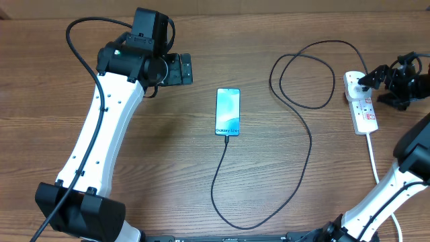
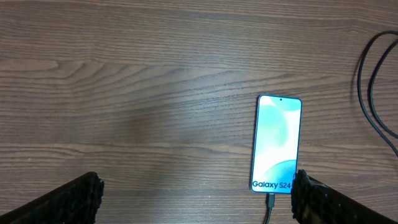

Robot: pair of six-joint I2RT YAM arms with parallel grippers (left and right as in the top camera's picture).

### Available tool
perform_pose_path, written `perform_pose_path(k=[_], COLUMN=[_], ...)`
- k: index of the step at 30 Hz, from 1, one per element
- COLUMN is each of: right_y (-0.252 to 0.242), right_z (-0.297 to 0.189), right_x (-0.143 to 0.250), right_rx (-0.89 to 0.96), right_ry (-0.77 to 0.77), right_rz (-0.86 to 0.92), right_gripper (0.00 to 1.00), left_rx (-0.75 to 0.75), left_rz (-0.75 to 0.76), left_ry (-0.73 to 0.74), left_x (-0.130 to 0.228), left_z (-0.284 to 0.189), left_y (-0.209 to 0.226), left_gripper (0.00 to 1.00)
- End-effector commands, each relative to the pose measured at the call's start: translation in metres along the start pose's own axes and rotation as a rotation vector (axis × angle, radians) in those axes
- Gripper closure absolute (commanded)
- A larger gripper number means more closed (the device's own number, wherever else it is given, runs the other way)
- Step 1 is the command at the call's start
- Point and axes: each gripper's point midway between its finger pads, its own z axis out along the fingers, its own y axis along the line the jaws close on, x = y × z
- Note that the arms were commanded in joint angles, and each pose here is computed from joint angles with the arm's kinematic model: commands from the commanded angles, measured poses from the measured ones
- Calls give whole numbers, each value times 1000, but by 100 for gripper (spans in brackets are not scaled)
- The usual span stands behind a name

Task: Plug charger to phone and switch on socket
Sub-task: 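Lower the right gripper onto the orange switch beside the white charger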

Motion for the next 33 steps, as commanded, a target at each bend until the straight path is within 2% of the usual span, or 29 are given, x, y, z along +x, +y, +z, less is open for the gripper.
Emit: perform_pose_path(k=[1,12,33], right_y=[14,17,17], right_z=[9,27,28], right_x=[0,4,6], right_rx=[-30,41,39], right_ry=[9,42,51], right_rz=[-24,-15,-9], right_gripper=[0,0,0], left_rx=[-15,-15,-15], left_rz=[24,24,24], left_ry=[6,6,6], left_x=[2,2,2], left_z=[3,3,3], left_y=[2,2,2], left_gripper=[0,0,0])
